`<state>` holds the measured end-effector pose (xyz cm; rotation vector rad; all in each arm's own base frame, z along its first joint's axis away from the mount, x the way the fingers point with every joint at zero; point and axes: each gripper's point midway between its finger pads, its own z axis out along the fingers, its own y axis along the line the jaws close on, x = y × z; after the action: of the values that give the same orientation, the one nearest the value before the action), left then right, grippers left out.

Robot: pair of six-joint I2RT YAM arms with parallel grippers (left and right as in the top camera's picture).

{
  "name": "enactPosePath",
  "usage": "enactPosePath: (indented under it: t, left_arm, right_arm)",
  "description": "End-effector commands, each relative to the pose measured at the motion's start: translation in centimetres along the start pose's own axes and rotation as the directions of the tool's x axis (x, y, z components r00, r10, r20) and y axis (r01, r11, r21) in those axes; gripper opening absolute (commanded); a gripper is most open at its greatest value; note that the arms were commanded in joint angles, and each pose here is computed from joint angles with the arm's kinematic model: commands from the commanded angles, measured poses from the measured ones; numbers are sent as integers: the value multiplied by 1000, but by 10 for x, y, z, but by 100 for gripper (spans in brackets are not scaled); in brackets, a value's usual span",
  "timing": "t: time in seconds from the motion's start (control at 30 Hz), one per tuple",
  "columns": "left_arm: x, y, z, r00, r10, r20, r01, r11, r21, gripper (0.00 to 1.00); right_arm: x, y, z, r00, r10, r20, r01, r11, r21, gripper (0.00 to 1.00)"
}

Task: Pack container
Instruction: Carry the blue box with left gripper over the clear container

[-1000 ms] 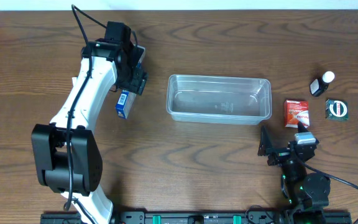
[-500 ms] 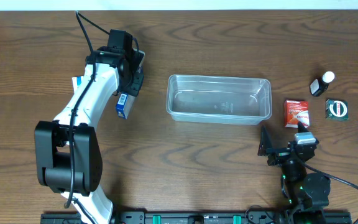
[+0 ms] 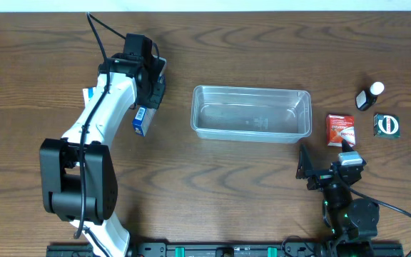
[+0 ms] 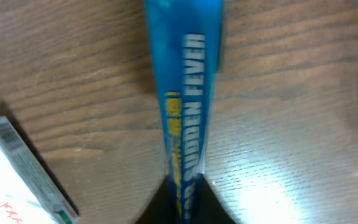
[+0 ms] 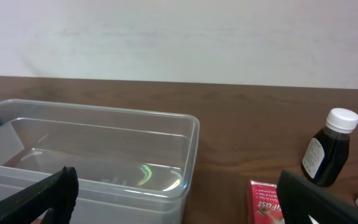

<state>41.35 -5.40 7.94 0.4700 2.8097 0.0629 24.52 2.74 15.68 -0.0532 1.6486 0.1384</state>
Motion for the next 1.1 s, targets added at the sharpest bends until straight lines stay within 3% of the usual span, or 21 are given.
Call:
enactPosePath:
  t: [0.0, 0.2, 0.33, 0.5, 0.67, 0.73, 0.8, 0.93, 1.07]
  left_arm:
    - [-5, 5, -5, 1000, -5, 19, 5, 1000, -17, 6]
    - [-51, 11, -76, 974, 10, 227, 2, 999, -53, 6]
    - [-75, -5, -147, 899, 175, 401, -137, 983, -121, 6]
    - [-78, -64, -217, 699, 475, 534, -437, 875, -207, 6]
    - [-64, -146, -236, 409, 660, 630, -748, 638, -182, 6]
    - [-61, -165, -231, 340, 688, 641, -807, 564, -177, 6]
    - [-60, -176, -219, 326, 700, 635, -833, 530, -157, 6]
    - [-58, -191, -181, 353, 721, 596, -867, 492, -81, 6]
    - [-49, -207, -144, 332, 766, 551, -911, 412, -24, 6]
  right_arm:
    - [1, -1, 0, 1000, -11, -3, 11, 1000, 1, 99]
    - [1, -1, 0, 1000, -11, -3, 11, 1000, 1, 99]
    - [1, -1, 0, 1000, -11, -2, 11, 1000, 1, 99]
    - [1, -1, 0, 1000, -11, -3, 11, 1000, 1, 99]
    - [1, -1, 0, 1000, -11, -2, 11, 1000, 1, 99]
    - [1, -1, 0, 1000, -11, -2, 11, 1000, 1, 99]
    - [1, -1, 0, 1000, -11, -3, 11, 1000, 1, 99]
    - [1, -1, 0, 1000, -11, -2, 11, 1000, 1, 99]
    - [1, -1, 0, 1000, -11, -3, 11, 1000, 1, 99]
